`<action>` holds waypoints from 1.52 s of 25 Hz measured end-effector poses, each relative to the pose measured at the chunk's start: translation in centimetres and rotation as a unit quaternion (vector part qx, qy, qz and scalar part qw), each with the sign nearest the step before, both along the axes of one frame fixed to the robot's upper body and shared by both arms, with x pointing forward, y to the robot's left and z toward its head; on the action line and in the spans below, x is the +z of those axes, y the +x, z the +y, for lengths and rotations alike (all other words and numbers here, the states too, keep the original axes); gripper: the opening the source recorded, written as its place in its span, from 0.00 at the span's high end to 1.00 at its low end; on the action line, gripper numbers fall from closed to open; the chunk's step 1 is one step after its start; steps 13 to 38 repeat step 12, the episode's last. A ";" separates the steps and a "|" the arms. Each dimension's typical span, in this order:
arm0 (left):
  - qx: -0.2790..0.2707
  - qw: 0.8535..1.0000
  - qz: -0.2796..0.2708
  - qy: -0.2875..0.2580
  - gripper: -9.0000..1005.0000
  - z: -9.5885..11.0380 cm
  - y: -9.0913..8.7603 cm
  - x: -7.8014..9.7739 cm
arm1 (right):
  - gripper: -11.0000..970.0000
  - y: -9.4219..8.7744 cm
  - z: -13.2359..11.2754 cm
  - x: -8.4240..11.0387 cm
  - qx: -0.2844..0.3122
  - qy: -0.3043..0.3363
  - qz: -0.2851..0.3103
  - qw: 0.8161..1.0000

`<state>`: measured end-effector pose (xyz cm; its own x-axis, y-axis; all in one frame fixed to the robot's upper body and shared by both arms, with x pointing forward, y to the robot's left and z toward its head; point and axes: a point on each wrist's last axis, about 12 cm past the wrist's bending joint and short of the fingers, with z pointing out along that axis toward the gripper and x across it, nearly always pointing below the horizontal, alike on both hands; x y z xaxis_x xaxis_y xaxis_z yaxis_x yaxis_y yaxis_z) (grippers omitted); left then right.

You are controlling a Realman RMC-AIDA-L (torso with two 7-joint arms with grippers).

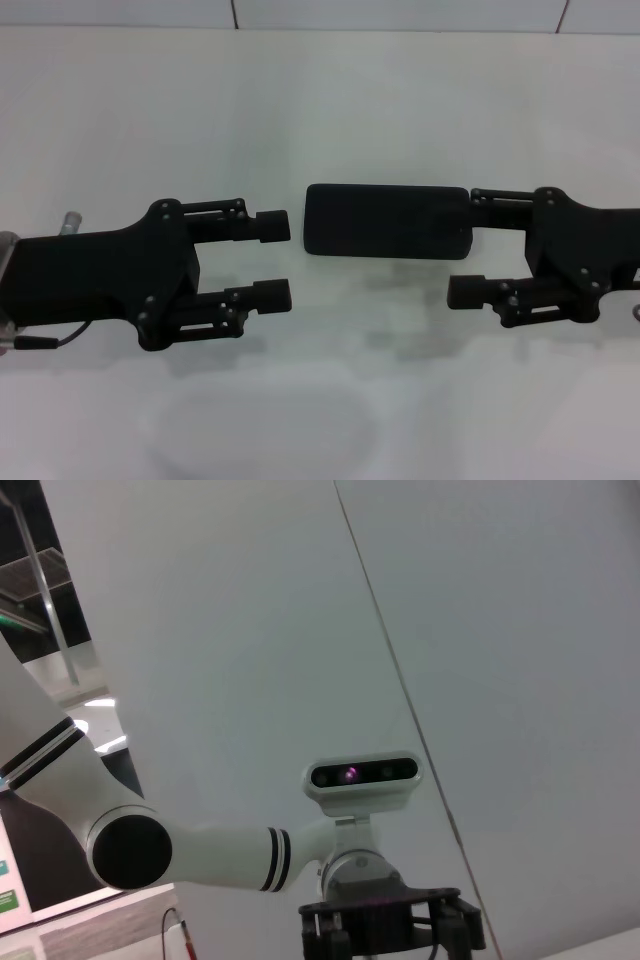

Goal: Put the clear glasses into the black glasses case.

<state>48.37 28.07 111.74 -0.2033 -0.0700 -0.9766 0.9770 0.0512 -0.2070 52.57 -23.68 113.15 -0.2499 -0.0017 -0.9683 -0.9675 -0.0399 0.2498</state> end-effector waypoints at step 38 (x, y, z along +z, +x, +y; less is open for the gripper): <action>0.005 1.000 -0.005 -0.001 0.36 0.2 -0.3 -0.2 | 0.18 0.2 0.2 -0.1 -0.007 0.002 0.001 1.000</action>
